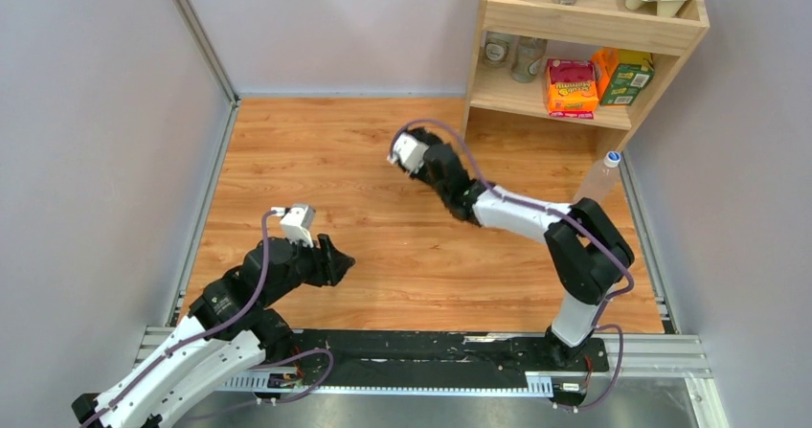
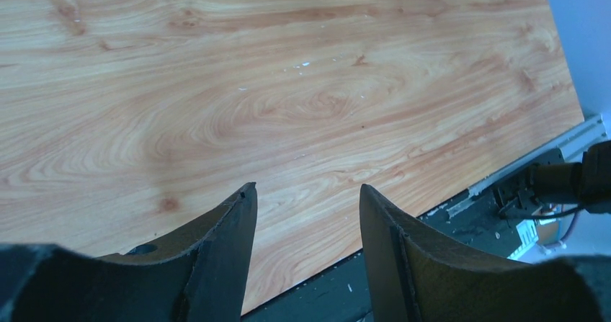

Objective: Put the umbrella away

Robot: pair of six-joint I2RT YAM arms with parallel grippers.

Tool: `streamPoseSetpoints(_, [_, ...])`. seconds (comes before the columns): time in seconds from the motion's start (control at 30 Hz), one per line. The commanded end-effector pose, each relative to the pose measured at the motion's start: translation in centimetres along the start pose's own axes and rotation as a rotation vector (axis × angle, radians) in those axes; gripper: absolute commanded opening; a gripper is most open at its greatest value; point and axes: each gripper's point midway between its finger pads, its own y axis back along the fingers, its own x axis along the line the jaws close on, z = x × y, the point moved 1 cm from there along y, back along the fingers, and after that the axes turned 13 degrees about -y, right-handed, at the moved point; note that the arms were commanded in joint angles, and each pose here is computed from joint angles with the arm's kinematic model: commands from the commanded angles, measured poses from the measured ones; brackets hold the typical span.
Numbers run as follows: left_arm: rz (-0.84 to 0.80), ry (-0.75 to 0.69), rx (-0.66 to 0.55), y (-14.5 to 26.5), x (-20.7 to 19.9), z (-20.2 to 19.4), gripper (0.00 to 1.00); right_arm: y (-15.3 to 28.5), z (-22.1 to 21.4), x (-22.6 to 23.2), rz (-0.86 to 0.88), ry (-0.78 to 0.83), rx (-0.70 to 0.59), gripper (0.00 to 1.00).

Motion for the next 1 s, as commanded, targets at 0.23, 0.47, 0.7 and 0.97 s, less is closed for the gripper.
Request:
streamPoseSetpoints(0.23, [0.158, 0.198, -0.003, 0.7, 2.4, -1.3, 0.61, 4.2, -3.5, 12.8, 0.001, 0.091, -0.116, 0.00])
streamPoseSetpoints(0.47, [0.210, 0.364, 0.073, -1.2, 2.3, -3.2, 0.67, 6.4, -7.9, 17.2, 0.250, 0.017, 0.007, 0.00])
streamPoseSetpoints(0.7, [0.212, 0.484, 0.024, -3.5, 1.5, -0.4, 0.82, 8.9, -12.4, 22.2, 0.582, -0.109, 0.252, 0.00])
streamPoseSetpoints(0.97, [0.093, 0.856, 0.082, -8.0, 1.5, -0.6, 0.87, 11.1, -14.8, 25.3, 0.751, -0.225, 0.313, 0.00])
